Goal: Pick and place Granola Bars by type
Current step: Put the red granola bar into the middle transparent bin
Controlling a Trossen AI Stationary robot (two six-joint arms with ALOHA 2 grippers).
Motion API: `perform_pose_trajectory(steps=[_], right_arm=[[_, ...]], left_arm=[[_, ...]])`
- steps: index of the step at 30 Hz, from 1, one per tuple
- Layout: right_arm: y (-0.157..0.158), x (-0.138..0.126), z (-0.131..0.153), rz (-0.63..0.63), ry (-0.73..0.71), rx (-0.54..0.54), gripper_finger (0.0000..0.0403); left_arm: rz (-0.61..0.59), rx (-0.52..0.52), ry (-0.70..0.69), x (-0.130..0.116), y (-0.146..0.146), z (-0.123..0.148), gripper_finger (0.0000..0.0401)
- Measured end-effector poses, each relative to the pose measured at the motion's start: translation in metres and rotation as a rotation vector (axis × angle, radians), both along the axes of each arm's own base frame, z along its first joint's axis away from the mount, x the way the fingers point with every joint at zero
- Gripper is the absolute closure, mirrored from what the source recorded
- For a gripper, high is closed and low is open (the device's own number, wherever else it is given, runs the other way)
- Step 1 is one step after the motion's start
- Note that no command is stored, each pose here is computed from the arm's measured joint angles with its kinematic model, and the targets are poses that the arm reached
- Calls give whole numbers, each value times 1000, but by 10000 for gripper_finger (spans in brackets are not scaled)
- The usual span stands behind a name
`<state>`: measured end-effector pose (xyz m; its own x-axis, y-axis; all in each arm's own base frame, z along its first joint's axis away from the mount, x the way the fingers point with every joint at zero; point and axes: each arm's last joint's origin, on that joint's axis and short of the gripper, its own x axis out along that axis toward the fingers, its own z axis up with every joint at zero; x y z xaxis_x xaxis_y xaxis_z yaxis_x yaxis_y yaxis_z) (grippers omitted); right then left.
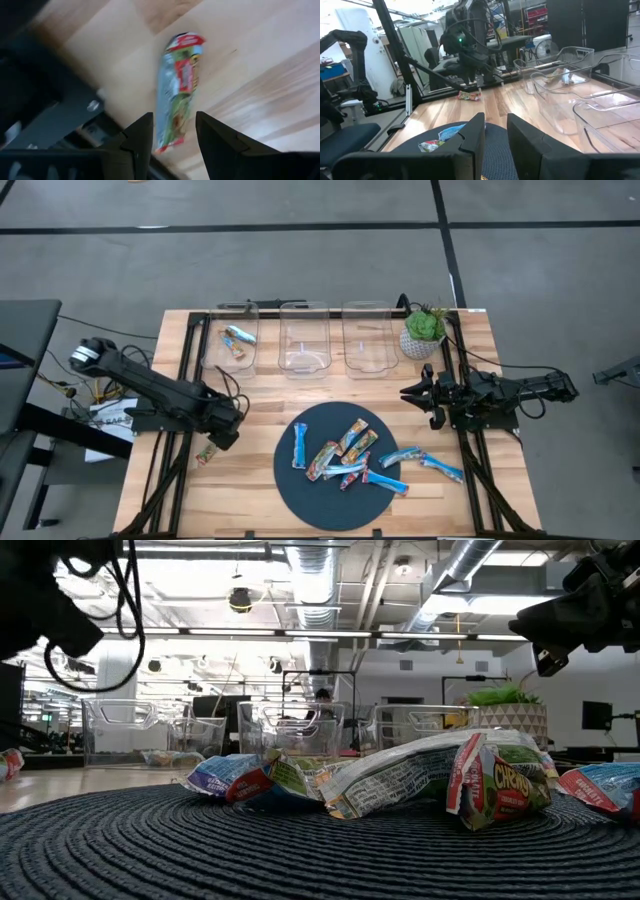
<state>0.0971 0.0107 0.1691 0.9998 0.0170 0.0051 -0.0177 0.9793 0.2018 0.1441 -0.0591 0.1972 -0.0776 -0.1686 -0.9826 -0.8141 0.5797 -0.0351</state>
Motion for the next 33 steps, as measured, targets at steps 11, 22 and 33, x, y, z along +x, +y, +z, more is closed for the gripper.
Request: perform_pose_trajectory(steps=[11,22,33], right_arm=[[0,0,0,0,0,0,326],[0,0,0,0,0,0,326],[0,0,0,0,0,0,326]], left_arm=[[-56,2,-23,11,-4,-19,249],[-63,7,-19,11,-4,-19,181],[-114,30,57,17,-6,-33,174]])
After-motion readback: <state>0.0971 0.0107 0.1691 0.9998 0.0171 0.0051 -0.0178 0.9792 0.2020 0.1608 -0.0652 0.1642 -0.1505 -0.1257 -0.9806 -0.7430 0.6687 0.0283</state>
